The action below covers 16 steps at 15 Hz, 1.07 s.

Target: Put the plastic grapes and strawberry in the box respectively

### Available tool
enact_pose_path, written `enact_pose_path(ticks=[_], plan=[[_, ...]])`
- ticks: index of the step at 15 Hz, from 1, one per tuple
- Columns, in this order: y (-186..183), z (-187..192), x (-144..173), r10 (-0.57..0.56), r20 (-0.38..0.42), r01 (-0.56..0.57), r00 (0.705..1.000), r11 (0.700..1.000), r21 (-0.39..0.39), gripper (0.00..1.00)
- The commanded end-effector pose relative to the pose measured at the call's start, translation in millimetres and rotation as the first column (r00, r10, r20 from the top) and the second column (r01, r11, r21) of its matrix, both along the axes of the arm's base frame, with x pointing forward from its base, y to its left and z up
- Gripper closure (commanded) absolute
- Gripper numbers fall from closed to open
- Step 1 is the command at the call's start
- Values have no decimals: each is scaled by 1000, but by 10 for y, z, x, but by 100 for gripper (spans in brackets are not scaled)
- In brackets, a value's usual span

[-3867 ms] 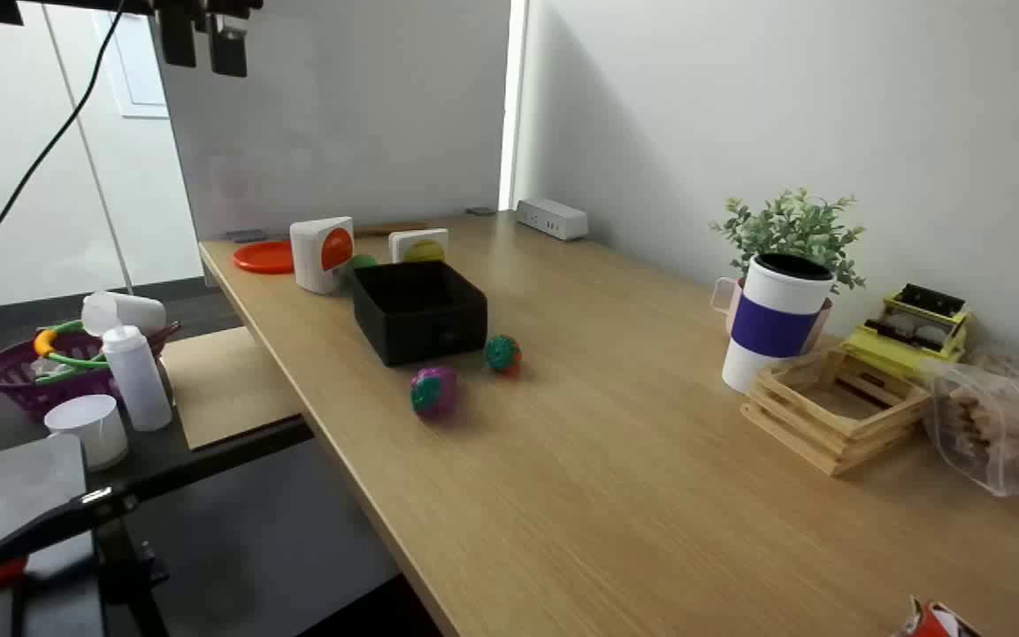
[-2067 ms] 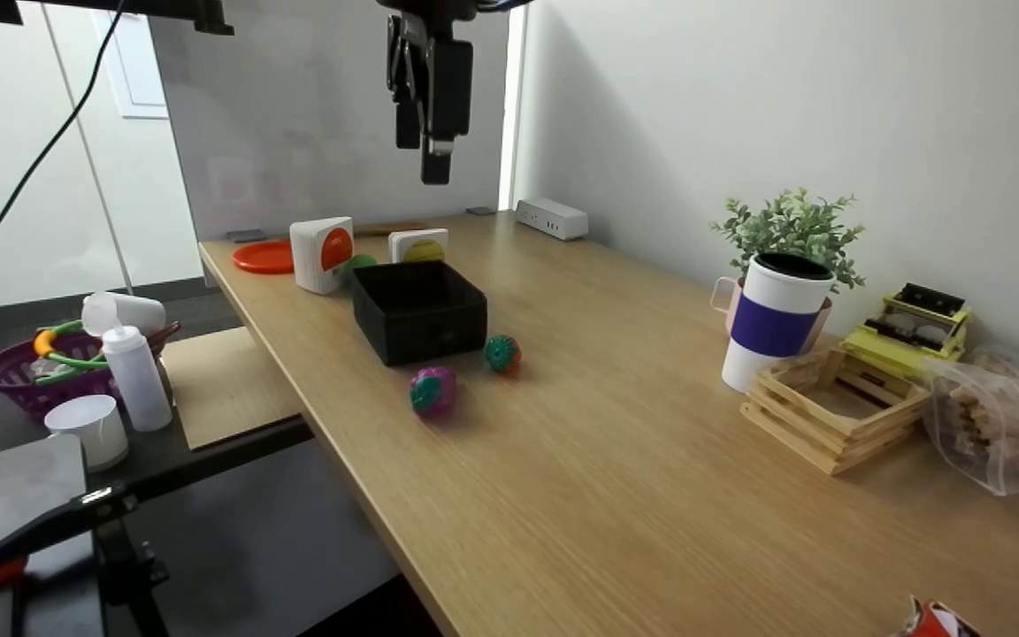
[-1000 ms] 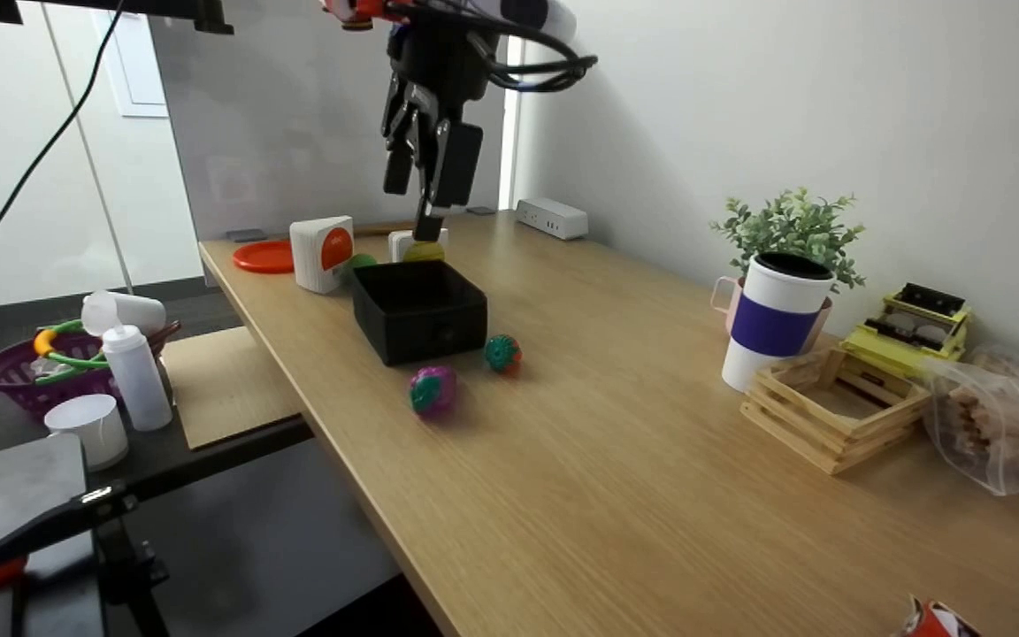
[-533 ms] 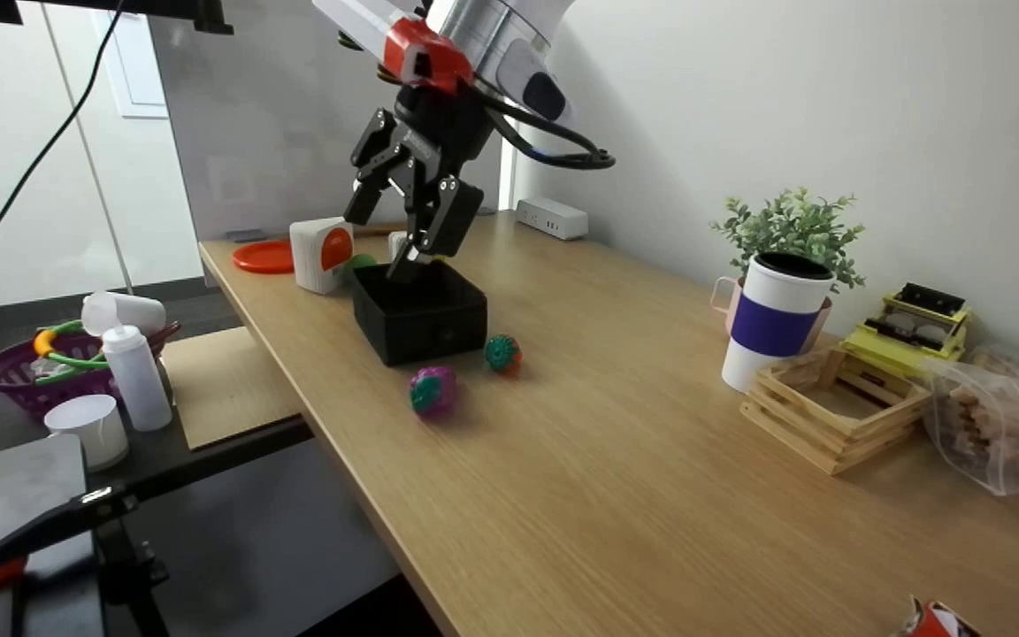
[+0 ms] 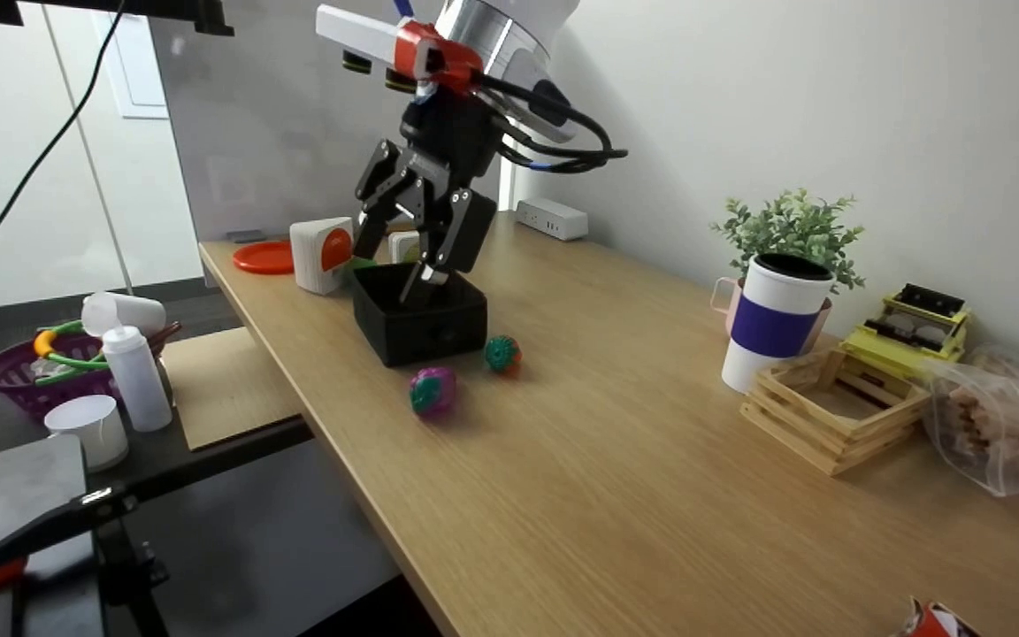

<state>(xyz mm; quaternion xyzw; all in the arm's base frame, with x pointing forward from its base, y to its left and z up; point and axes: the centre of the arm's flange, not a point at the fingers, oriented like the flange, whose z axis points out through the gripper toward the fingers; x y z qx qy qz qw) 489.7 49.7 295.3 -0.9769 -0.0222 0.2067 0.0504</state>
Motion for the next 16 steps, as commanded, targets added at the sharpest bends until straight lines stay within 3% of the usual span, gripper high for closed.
enact_pose_path(ticks=[1,4,8,9,13,16], plan=[[-60,-225,-43,5,-37,-12,999,982,-187,0],[-98,-350,-36,5,-59,-19,998,970,-242,0],[-103,-472,10,37,-87,-51,995,985,-164,0],[-101,-423,-59,18,-76,-33,997,979,-200,0],[-102,-448,-59,20,-81,-36,996,979,-199,0],[-101,-511,60,7,26,-4,1000,993,-115,0]])
